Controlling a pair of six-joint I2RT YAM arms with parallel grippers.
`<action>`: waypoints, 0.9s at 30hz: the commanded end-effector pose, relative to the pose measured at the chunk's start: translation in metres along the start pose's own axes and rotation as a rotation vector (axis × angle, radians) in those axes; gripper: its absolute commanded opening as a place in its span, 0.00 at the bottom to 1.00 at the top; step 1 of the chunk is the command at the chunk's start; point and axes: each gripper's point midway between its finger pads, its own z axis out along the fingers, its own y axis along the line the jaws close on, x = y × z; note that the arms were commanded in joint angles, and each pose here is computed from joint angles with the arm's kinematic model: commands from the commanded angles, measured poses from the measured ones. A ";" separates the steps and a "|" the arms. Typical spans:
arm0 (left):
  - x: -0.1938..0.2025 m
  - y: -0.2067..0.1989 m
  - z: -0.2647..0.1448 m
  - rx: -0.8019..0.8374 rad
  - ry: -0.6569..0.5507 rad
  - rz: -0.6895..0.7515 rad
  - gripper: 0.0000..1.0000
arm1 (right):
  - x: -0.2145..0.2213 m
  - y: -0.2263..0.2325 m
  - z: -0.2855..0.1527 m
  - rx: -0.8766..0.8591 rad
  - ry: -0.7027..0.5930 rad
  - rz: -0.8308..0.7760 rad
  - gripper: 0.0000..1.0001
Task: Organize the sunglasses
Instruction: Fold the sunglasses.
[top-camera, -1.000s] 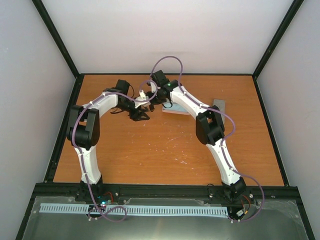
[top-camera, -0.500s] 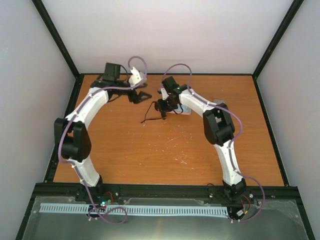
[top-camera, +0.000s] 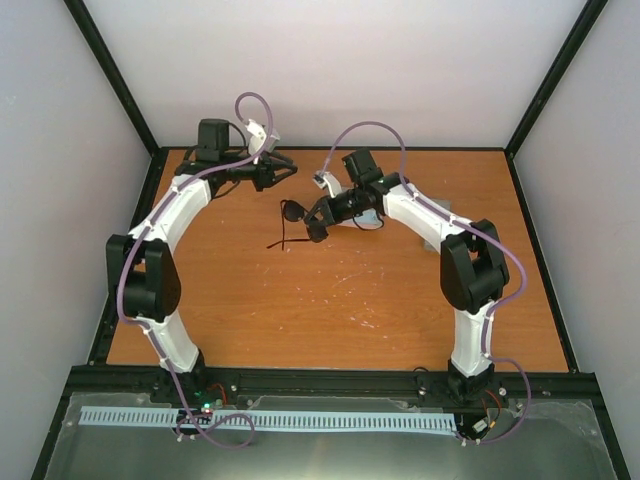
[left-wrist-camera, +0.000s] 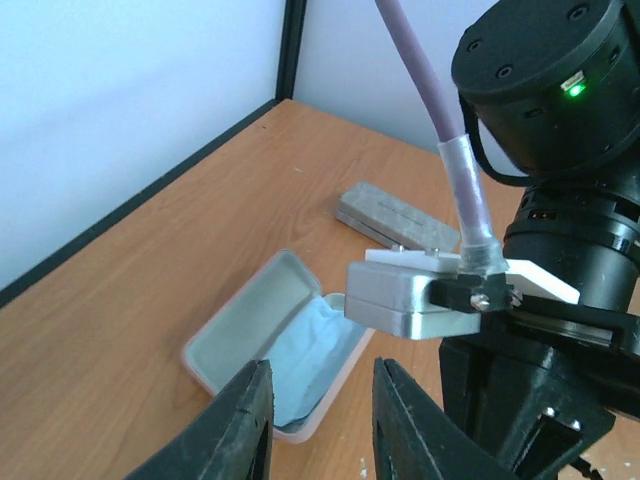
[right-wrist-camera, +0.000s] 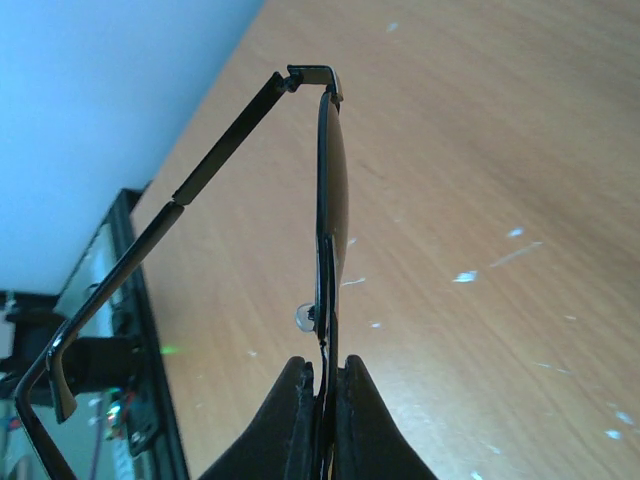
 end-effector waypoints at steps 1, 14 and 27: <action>-0.012 -0.011 0.002 0.071 -0.053 -0.038 0.30 | -0.004 0.039 -0.009 -0.180 -0.022 -0.059 0.03; 0.026 -0.041 0.016 0.126 -0.010 -0.107 0.29 | -0.056 0.068 -0.036 -0.343 -0.180 -0.042 0.03; -0.048 -0.038 0.000 0.100 -0.107 0.000 0.31 | -0.042 -0.048 -0.028 0.067 -0.206 0.271 0.03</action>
